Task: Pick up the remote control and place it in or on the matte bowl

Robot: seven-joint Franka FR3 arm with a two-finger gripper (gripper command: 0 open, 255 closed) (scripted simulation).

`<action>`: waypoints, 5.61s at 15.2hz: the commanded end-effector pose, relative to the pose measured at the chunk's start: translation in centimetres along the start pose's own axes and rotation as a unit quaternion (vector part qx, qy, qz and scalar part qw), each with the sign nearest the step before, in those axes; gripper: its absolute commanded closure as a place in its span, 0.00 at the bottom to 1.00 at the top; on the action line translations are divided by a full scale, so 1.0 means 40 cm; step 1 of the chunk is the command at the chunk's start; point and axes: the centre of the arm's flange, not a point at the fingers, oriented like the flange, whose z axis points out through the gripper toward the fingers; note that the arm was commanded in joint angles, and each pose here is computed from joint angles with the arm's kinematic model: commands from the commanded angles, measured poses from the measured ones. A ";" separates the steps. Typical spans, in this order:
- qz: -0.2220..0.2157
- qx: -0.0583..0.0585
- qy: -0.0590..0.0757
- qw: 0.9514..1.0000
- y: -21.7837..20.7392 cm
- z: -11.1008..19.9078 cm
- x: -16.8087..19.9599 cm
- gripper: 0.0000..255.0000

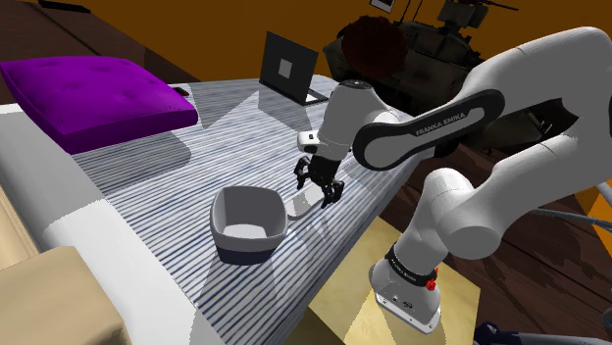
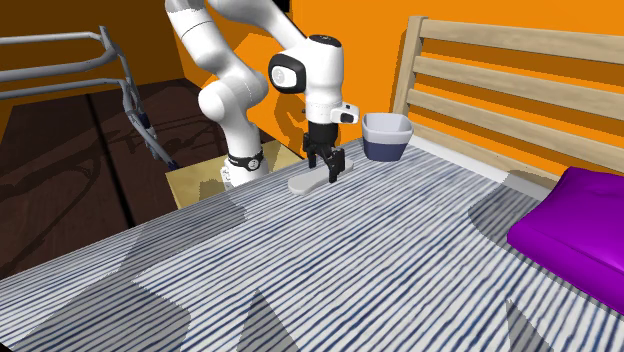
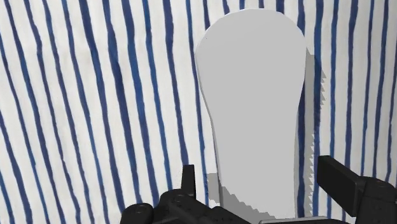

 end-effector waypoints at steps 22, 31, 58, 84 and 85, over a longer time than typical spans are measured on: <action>0.000 0.000 0.000 1.000 0.002 -0.091 -0.001 1.00; 0.000 0.000 0.000 1.000 0.004 -0.210 -0.002 1.00; 0.000 0.000 0.000 1.000 0.012 -0.463 0.259 1.00; 0.000 0.000 0.000 1.000 0.012 -0.285 0.600 1.00; 0.000 0.000 0.000 1.000 0.012 -0.285 0.600 1.00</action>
